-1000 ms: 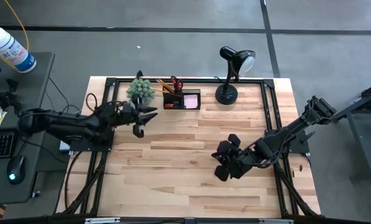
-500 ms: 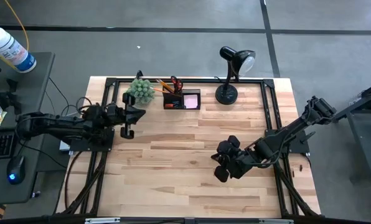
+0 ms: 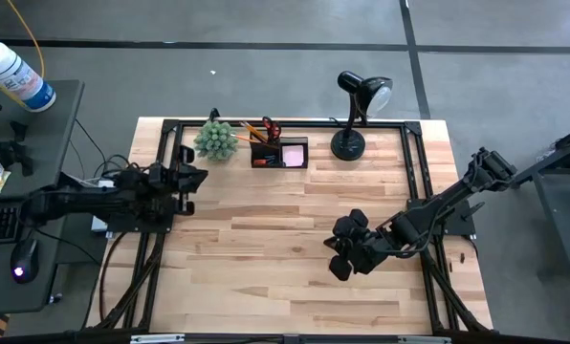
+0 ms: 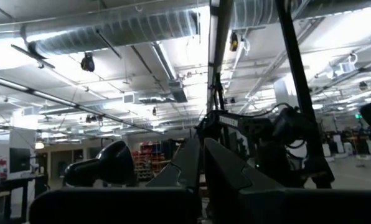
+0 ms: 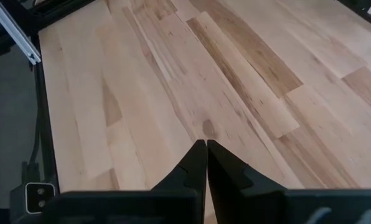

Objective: Pick and place office supplies into organizer
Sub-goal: Return to Home Position

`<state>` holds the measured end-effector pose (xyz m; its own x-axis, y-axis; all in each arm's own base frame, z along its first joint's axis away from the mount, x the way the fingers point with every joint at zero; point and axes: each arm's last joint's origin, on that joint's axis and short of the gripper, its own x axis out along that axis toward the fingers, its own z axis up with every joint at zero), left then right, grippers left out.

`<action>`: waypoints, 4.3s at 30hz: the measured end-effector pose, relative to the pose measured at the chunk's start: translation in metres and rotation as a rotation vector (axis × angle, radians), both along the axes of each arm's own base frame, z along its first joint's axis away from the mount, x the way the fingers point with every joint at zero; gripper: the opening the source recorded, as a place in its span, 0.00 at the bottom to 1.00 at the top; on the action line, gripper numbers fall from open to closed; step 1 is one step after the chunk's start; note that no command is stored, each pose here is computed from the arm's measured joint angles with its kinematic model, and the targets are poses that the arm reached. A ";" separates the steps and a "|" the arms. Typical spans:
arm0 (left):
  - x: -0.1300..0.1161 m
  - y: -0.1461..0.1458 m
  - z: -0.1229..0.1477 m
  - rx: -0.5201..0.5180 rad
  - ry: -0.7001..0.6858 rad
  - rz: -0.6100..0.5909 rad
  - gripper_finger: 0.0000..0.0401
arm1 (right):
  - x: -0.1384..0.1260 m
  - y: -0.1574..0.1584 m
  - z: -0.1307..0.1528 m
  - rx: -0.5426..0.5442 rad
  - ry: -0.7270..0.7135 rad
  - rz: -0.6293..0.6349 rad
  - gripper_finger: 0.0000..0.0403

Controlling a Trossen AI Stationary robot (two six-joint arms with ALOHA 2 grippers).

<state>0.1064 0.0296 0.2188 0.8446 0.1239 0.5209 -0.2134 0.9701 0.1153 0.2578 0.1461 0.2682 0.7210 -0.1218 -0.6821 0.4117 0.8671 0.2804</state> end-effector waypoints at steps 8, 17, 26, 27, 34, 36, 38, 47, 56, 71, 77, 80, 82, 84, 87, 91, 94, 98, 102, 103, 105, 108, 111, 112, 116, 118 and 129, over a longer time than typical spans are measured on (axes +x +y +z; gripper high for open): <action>-0.007 -0.003 -0.002 0.022 0.040 -0.023 0.03 | -0.011 -0.007 0.005 -0.011 0.048 -0.011 0.02; -0.022 -0.009 0.000 0.049 -0.005 -0.052 0.03 | -0.028 -0.020 0.022 -0.095 0.008 -0.053 0.02; -0.026 -0.010 -0.003 0.052 0.021 -0.044 0.03 | -0.033 -0.023 0.015 -0.081 0.008 -0.058 0.02; -0.025 -0.010 -0.004 0.045 0.035 -0.042 0.03 | -0.034 -0.023 0.013 -0.066 -0.003 -0.063 0.02; -0.022 -0.009 -0.009 0.049 0.088 -0.031 0.03 | -0.041 -0.031 -0.012 0.012 -0.113 -0.076 0.02; -0.021 -0.009 -0.011 0.042 0.113 -0.029 0.03 | -0.042 -0.035 -0.022 0.043 -0.150 -0.075 0.02; -0.021 -0.008 -0.013 0.037 0.129 -0.028 0.03 | -0.044 -0.040 -0.032 0.064 -0.184 -0.066 0.02; -0.020 -0.008 -0.015 0.024 0.153 -0.019 0.03 | -0.050 -0.075 -0.066 0.172 -0.342 -0.011 0.02; -0.019 -0.008 -0.016 0.019 0.165 -0.020 0.03 | -0.062 -0.105 -0.054 0.109 -0.475 0.051 0.02; -0.019 -0.008 -0.016 0.019 0.165 -0.020 0.03 | -0.110 -0.119 -0.034 -0.040 -0.446 0.085 0.02; -0.019 -0.008 -0.016 0.019 0.165 -0.020 0.03 | -0.123 -0.126 -0.051 -0.068 -0.497 0.014 0.02; -0.019 -0.008 -0.016 0.019 0.165 -0.020 0.03 | -0.129 -0.129 -0.073 -0.001 -0.572 -0.041 0.02; -0.019 -0.008 -0.016 0.019 0.165 -0.020 0.03 | -0.133 -0.130 -0.081 0.063 -0.638 -0.063 0.01; -0.019 -0.008 -0.016 0.019 0.165 -0.020 0.03 | -0.136 -0.131 -0.086 0.098 -0.681 -0.070 0.00; -0.019 -0.008 -0.016 0.019 0.165 -0.020 0.03 | -0.140 -0.133 -0.090 0.114 -0.709 -0.093 0.00; -0.019 -0.008 -0.016 0.019 0.165 -0.020 0.03 | -0.144 -0.136 -0.088 0.103 -0.743 -0.104 0.00; -0.019 -0.008 -0.016 0.019 0.165 -0.020 0.03 | -0.148 -0.139 -0.089 0.070 -0.736 -0.122 0.00; -0.019 -0.008 -0.016 0.019 0.165 -0.020 0.03 | -0.153 -0.142 -0.092 0.065 -0.710 -0.126 0.00; -0.019 -0.008 -0.016 0.019 0.165 -0.020 0.03 | -0.157 -0.143 -0.090 0.053 -0.738 -0.092 0.00; -0.019 -0.008 -0.016 0.019 0.165 -0.020 0.03 | -0.158 -0.143 -0.088 0.035 -0.750 -0.084 0.00; -0.019 -0.008 -0.016 0.019 0.166 -0.020 0.03 | -0.160 -0.144 -0.087 0.007 -0.764 -0.068 0.00; -0.019 -0.008 -0.016 0.019 0.166 -0.020 0.03 | -0.164 -0.144 -0.085 0.001 -0.796 -0.015 0.00; -0.019 -0.008 -0.016 0.019 0.166 -0.020 0.03 | -0.165 -0.143 -0.084 0.004 -0.803 0.065 0.00; -0.019 -0.008 -0.016 0.019 0.166 -0.020 0.03 | -0.165 -0.142 -0.084 0.008 -0.798 0.091 0.00; -0.019 -0.008 -0.016 0.019 0.165 -0.021 0.03 | -0.165 -0.141 -0.084 0.003 -0.798 0.174 0.00; -0.019 -0.008 -0.016 0.019 0.165 -0.020 0.03 | -0.165 -0.141 -0.084 -0.013 -0.804 0.206 0.00; -0.019 -0.008 -0.016 0.019 0.166 -0.020 0.03 | -0.165 -0.140 -0.082 -0.004 -0.824 0.355 0.00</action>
